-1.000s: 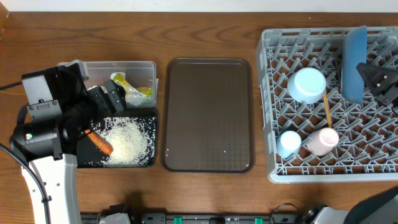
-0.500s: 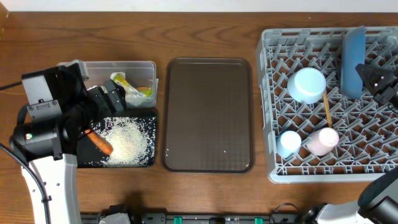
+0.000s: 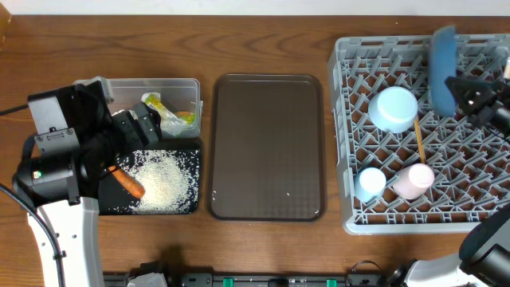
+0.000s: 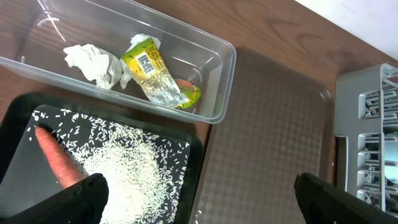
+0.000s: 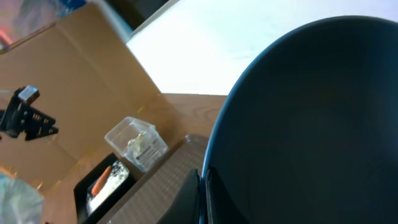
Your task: Sort waste into correct bins and load items into the dishwasher rack
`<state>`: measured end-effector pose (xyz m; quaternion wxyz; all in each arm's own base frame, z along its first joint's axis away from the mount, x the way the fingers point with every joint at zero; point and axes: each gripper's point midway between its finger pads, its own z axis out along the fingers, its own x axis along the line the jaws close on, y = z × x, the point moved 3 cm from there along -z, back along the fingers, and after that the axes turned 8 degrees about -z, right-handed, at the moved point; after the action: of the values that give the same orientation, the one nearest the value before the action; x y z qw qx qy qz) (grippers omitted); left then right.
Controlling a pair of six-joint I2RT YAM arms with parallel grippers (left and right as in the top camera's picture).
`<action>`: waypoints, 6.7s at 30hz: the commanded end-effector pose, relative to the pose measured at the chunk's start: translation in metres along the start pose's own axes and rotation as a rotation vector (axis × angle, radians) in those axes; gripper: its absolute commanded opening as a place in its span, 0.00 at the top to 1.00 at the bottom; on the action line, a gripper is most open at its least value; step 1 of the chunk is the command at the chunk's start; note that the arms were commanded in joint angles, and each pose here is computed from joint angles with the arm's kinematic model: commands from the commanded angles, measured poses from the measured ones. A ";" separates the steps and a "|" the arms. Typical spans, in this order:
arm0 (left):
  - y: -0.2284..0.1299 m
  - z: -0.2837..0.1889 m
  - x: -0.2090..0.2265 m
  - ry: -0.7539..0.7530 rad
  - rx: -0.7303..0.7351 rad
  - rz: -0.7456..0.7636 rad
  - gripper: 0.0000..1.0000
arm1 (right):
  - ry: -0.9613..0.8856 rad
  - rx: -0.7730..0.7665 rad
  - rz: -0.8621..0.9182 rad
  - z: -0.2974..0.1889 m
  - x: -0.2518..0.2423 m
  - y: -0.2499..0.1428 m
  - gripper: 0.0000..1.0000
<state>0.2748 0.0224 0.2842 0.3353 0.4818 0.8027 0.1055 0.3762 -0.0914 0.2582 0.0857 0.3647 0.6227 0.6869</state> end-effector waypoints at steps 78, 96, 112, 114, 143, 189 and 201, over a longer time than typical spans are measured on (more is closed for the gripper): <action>0.001 -0.002 0.002 0.013 -0.008 0.010 0.02 | -0.506 -0.235 0.384 -0.052 0.048 0.103 0.99; 0.001 -0.002 0.002 0.013 -0.009 0.010 0.02 | -1.463 0.207 0.362 -0.126 0.008 0.000 0.99; 0.001 -0.002 0.002 0.013 -0.009 0.010 0.02 | -1.264 0.705 0.225 -0.004 -0.050 -0.094 0.99; 0.001 -0.002 0.002 0.013 -0.008 0.010 0.02 | -1.268 0.706 0.254 0.000 -0.058 -0.103 0.99; 0.001 -0.002 0.003 0.014 -0.008 0.009 0.02 | -1.456 0.306 0.284 -0.128 0.047 0.000 0.67; 0.001 -0.001 0.003 0.014 -0.007 0.009 0.02 | -1.381 0.394 0.788 -0.171 -0.071 -0.111 0.87; 0.001 -0.001 0.003 0.014 -0.007 0.009 0.02 | -1.380 0.398 0.792 -0.171 -0.069 -0.111 0.75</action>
<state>0.2748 0.0224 0.2841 0.3352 0.4818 0.8027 0.1054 0.2864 -0.2412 0.1377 0.1369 0.9044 0.3695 0.1636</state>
